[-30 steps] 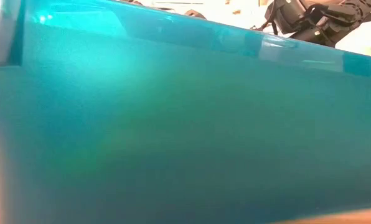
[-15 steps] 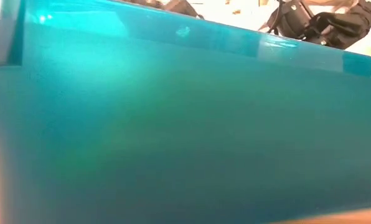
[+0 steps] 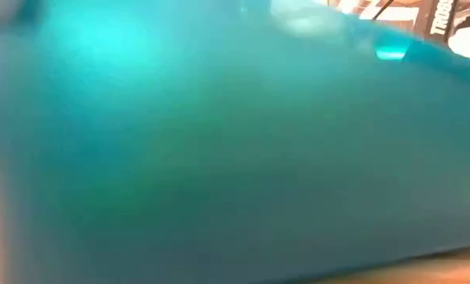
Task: Fold microfiber towels
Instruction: Fold the blue microfiber towel, then put the folded blue microfiber towel into the blue bin
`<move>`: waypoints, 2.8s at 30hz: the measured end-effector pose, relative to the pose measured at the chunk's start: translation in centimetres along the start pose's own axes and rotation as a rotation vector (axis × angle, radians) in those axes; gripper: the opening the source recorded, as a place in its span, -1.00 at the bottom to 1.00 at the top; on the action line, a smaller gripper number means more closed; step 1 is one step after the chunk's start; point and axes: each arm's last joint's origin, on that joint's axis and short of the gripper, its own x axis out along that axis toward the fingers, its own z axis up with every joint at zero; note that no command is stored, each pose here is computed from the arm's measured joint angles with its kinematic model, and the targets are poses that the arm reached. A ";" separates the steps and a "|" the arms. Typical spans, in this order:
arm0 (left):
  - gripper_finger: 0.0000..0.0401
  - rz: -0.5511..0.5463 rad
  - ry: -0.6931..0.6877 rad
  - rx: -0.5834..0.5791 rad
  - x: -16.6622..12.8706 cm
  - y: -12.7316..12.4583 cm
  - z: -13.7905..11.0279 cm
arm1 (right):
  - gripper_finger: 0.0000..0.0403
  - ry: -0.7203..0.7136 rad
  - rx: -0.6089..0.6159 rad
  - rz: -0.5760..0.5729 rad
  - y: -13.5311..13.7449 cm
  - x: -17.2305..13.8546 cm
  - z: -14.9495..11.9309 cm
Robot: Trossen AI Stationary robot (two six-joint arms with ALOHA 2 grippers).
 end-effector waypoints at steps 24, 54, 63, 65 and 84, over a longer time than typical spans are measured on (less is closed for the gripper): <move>-0.14 -0.139 0.007 0.108 5.1 -1.2 -1.2 | -0.47 -0.038 -0.176 -0.005 -1.6 -6.1 4.5; -0.14 -0.114 -0.059 -0.036 4.1 -0.3 -0.3 | -0.39 -0.001 0.272 -0.136 -6.2 -8.7 5.7; -0.07 -0.067 0.000 -0.084 3.8 2.5 0.1 | 0.15 0.262 0.367 -0.264 -6.9 -8.1 7.2; -0.03 -0.067 -0.008 -0.086 3.8 2.7 0.3 | 0.19 0.274 0.405 -0.273 -7.1 -7.1 7.6; -0.02 -0.066 0.043 0.002 3.7 3.0 -0.1 | 0.04 0.372 0.649 -0.345 -8.4 1.0 7.5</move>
